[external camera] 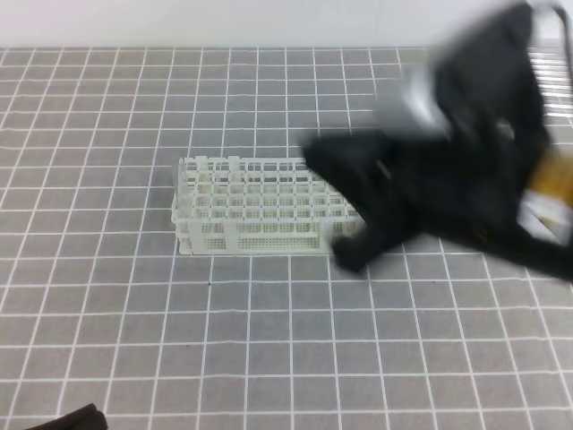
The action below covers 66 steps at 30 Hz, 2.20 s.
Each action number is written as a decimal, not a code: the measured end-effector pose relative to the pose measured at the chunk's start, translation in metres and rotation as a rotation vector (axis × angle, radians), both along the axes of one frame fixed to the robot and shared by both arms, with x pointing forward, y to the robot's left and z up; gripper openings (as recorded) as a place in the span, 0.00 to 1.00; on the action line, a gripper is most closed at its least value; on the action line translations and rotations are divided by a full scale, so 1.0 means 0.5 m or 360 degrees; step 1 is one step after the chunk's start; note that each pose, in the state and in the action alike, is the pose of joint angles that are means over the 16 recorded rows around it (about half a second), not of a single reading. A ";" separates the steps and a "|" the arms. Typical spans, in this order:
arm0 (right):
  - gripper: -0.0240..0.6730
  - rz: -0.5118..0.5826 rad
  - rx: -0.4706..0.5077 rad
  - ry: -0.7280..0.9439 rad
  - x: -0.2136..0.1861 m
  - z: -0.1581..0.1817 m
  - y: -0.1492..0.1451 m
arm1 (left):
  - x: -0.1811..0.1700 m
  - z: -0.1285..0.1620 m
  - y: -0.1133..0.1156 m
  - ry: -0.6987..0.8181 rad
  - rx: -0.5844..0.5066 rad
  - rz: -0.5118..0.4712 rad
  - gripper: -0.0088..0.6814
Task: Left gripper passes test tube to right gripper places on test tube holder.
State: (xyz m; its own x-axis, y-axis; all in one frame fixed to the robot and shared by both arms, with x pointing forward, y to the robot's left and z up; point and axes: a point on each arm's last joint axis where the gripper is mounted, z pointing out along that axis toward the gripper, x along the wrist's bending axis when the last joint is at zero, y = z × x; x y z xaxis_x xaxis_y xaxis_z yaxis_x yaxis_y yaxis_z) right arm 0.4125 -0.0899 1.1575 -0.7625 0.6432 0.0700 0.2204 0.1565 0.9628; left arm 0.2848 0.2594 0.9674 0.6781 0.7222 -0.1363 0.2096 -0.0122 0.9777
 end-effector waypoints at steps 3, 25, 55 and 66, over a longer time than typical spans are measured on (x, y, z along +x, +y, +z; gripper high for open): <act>0.03 0.0011 -0.0066 0.0054 -0.031 -0.014 -0.035 | 0.000 0.000 0.000 0.0000 0.0000 0.0000 0.01; 0.03 -0.0216 -0.0474 0.0164 -0.063 -0.071 -0.173 | 0.001 -0.004 0.001 0.0016 0.0018 0.0008 0.01; 0.03 -0.1199 0.0092 -0.0250 -0.241 -0.350 -0.402 | 0.001 -0.004 0.001 0.0023 0.0025 0.0013 0.01; 0.03 -0.1203 0.0113 -0.0279 -0.240 -0.370 -0.402 | 0.001 -0.007 0.002 0.0035 0.0041 0.0020 0.01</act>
